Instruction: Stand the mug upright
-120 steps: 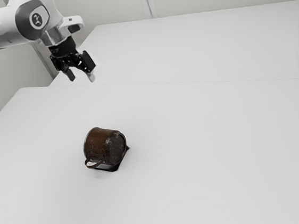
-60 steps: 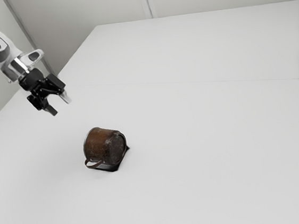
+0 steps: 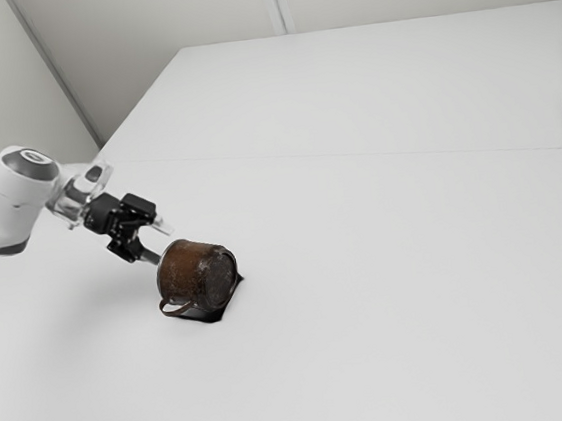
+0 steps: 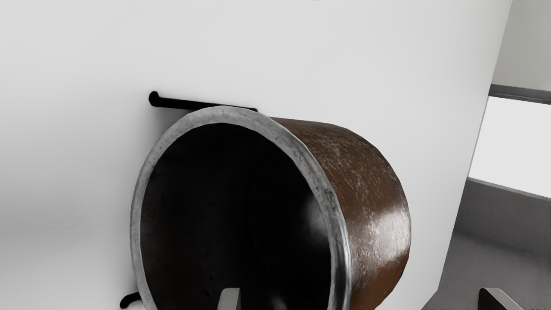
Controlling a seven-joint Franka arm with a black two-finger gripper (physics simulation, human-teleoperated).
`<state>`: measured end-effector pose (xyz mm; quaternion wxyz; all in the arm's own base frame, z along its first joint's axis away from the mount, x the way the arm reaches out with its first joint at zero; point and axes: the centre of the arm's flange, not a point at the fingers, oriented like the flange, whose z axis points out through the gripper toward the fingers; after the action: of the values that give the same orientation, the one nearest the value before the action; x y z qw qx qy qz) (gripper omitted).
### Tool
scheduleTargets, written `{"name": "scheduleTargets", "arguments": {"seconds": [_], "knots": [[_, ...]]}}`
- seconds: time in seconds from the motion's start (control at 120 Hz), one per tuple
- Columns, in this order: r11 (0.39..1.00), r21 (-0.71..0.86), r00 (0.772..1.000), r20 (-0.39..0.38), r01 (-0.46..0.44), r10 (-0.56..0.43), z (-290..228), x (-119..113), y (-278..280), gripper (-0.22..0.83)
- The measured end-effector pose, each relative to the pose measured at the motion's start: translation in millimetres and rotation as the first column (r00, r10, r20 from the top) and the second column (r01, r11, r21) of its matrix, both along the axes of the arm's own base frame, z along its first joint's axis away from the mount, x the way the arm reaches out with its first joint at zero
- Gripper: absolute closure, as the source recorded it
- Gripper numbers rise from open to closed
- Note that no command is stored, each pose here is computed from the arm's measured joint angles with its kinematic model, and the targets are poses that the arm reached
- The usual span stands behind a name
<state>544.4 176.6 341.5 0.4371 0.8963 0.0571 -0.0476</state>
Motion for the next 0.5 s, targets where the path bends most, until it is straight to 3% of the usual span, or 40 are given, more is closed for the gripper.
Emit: {"name": "scheduleTargets", "arguments": {"seconds": [0.3,0.5], "knots": [[0.991,-0.131,0.999,0.054,0.008,-0.001,-28,-9,-17,0.01],[0.987,-0.154,0.995,0.101,0.033,-0.018,-26,-8,-20,0.5]]}}
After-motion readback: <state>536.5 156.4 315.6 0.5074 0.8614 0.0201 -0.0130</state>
